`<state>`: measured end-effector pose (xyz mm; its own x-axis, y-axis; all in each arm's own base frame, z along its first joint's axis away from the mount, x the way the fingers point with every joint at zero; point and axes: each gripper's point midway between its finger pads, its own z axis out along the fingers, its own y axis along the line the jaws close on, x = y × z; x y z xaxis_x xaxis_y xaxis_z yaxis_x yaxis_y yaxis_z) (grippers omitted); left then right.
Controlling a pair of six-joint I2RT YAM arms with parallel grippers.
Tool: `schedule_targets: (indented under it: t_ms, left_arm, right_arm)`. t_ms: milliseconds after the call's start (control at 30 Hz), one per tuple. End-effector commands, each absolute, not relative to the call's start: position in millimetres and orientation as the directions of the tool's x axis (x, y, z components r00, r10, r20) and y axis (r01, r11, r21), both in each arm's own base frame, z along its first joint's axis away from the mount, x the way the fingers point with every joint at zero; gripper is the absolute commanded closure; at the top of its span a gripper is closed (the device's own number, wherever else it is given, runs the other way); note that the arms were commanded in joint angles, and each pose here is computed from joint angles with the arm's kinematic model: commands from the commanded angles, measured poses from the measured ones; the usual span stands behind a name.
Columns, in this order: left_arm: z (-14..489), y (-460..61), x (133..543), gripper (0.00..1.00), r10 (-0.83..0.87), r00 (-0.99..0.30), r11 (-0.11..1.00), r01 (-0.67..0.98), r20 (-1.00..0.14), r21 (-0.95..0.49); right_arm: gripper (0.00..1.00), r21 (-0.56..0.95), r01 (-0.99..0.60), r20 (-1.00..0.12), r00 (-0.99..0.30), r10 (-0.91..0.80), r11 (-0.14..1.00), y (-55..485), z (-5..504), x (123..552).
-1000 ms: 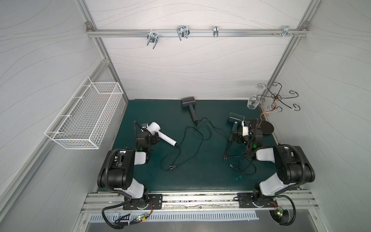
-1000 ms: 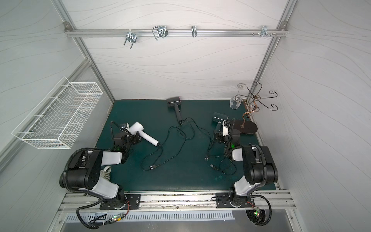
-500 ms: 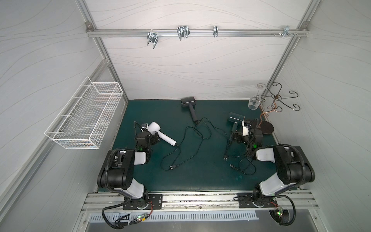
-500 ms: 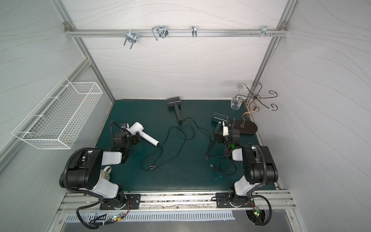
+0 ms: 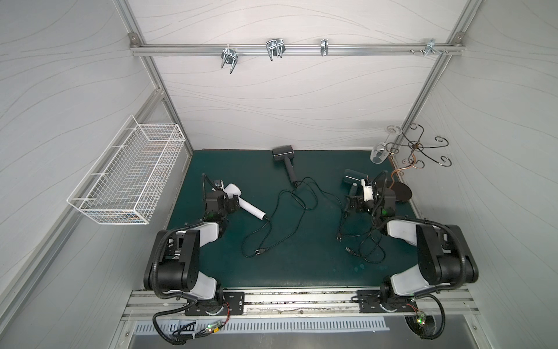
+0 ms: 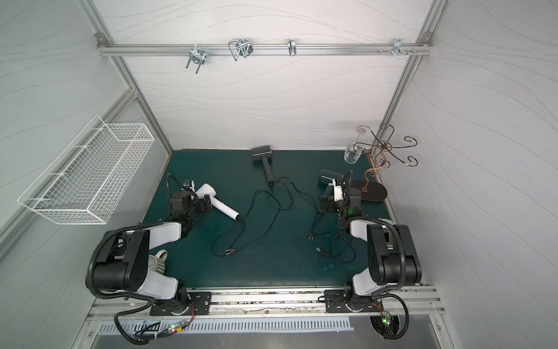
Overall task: Wrap the cord around the hair dryer
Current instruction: Pick up the hair dryer from the center of the board.
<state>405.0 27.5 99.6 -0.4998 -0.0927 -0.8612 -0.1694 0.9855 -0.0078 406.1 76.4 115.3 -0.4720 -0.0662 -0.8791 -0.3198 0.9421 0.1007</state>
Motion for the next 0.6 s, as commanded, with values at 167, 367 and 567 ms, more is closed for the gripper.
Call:
schedule_targets:
  t_ms: [167, 367, 567]
  left_arm:
    - [130, 9, 398, 0.02, -0.197, -0.593, 0.979, -0.158, -0.781, -0.127]
    - [145, -25, 390, 0.02, -0.188, -0.655, 0.979, -0.064, -0.732, -0.194]
    - [143, -64, 378, 0.02, -0.153, -0.734, 0.970, 0.019, -0.662, -0.244]
  right_arm:
    - [0.01, 0.227, -0.239, -0.742, -0.670, 0.009, 0.944, 89, 147, 387]
    - [0.01, 0.335, -0.187, -0.600, -0.798, 0.056, 0.924, 113, 139, 376]
    - [0.01, 0.269, 0.040, -0.452, -0.877, 0.163, 0.962, 98, 118, 381]
